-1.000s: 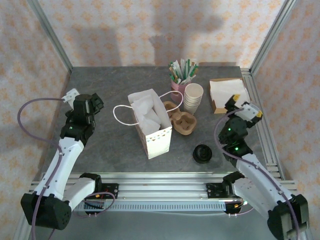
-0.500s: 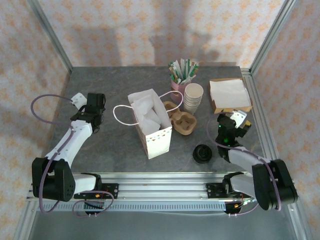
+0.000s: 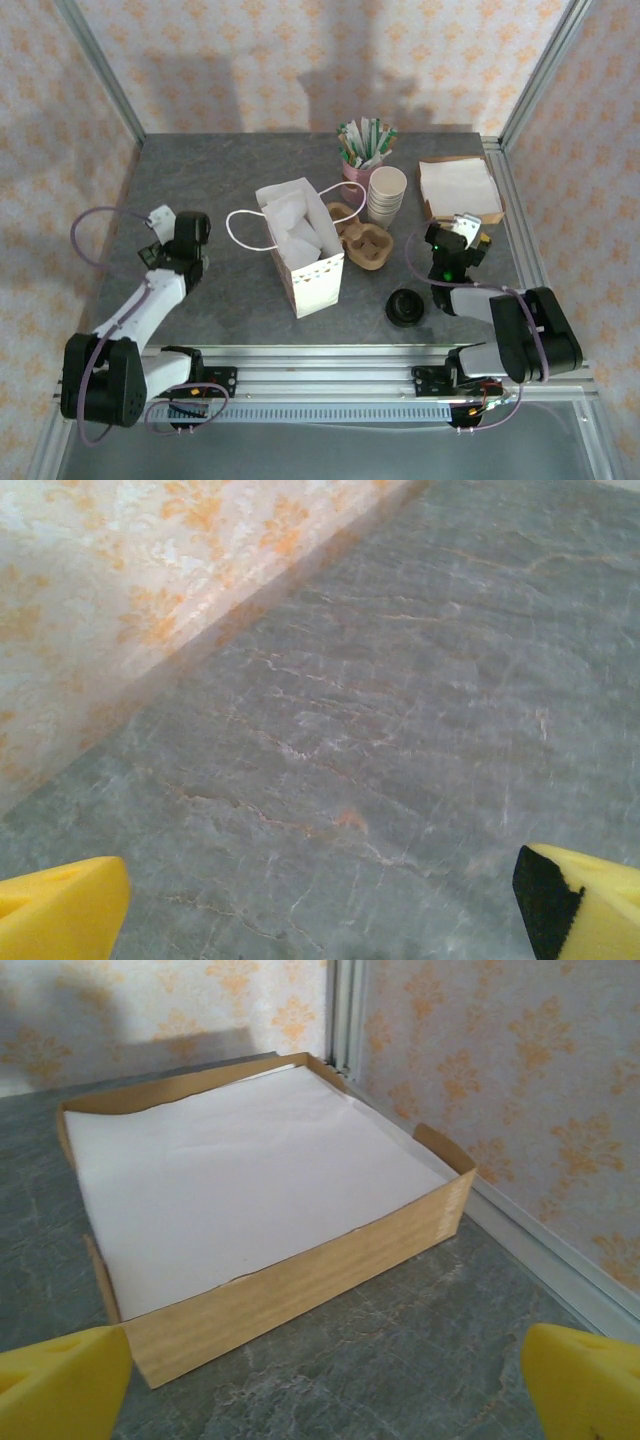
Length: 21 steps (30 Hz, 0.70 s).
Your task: Pack the takeout coffee
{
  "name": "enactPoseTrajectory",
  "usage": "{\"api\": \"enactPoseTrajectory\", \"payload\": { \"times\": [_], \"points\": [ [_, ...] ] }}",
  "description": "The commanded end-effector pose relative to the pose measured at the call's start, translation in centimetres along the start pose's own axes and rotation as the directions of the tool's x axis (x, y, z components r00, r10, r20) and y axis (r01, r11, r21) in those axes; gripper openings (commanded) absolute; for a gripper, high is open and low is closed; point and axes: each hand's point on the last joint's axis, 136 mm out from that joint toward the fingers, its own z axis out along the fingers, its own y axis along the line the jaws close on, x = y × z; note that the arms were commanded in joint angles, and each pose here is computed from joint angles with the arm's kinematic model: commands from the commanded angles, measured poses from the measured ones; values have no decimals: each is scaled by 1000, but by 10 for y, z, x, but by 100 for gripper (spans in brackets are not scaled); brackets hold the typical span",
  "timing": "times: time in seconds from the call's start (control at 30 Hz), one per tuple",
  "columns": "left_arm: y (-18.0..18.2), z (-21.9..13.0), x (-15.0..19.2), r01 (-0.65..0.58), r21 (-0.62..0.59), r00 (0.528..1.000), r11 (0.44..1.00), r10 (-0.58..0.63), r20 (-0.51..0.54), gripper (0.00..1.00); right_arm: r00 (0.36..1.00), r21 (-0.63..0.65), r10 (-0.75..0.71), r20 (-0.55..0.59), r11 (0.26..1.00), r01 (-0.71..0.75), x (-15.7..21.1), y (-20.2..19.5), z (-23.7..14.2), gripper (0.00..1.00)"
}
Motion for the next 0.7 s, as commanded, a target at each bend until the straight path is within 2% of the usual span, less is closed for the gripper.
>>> {"api": "enactPoseTrajectory", "payload": {
  "times": [0.0,0.13,0.23,0.33,0.47,0.67],
  "points": [
    [-15,-2,-18,-24,105,989,994,8,151,100,999,-57,-5,36,998,7,-15,12,4,99],
    [-12,7,-2,-31,92,984,995,14,176,100,995,-92,20,99,996,-10,-2,15,12,97],
    [-25,8,0,-78,147,982,986,51,184,100,997,-90,25,79,996,-17,8,13,16,100],
    [-33,6,-3,-68,199,975,978,22,222,100,1000,-58,6,21,998,-5,10,13,25,100],
    [-59,8,-3,-129,292,973,948,64,224,100,1000,-57,12,24,998,-10,9,13,26,100],
    [-81,25,1,-143,315,966,938,62,251,100,1000,-57,11,27,998,-9,9,13,26,100]
  ]
}}
